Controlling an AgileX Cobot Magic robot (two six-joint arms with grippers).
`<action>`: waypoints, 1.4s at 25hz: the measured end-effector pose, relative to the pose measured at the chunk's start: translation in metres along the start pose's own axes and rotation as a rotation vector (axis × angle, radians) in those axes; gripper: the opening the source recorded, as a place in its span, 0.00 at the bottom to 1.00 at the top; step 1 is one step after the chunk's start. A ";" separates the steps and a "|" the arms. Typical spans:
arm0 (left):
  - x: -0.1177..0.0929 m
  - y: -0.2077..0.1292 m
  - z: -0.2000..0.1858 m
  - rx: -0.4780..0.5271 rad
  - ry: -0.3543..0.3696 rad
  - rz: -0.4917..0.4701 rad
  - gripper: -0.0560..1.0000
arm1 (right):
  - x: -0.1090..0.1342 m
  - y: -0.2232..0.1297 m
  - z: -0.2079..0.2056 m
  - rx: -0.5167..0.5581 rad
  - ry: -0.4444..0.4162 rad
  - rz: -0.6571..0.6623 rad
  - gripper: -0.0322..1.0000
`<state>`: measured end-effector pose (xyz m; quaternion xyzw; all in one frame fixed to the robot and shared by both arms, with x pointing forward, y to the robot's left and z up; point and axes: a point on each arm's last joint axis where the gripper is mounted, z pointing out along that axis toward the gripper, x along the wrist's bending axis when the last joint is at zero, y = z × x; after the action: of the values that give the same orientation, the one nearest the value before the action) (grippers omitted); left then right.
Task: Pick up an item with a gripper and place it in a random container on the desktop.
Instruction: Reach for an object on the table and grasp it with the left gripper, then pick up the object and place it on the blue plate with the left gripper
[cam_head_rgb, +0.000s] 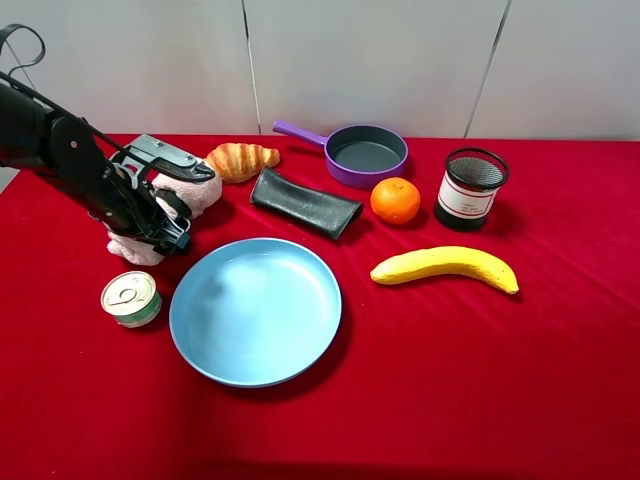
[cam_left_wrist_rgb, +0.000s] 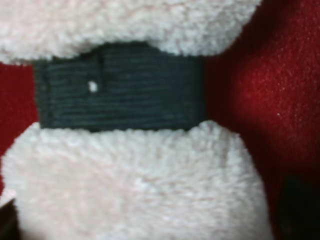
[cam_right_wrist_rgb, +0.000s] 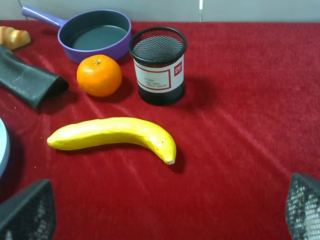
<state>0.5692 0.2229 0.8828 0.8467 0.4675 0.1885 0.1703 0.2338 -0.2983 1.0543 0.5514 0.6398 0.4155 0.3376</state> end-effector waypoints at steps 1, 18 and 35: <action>0.000 0.000 0.000 -0.001 0.001 0.000 0.76 | 0.000 0.000 0.000 0.000 0.000 0.000 0.70; 0.002 -0.001 0.000 0.000 0.004 -0.002 0.50 | 0.000 0.000 0.000 0.000 0.000 0.000 0.70; 0.007 0.016 -0.020 0.134 -0.040 -0.004 0.48 | 0.000 0.000 0.000 0.000 0.000 0.000 0.70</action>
<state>0.5750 0.2228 0.9086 0.8590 0.4771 0.1396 0.1228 0.2338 -0.2983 1.0543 0.5514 0.6398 0.4155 0.3376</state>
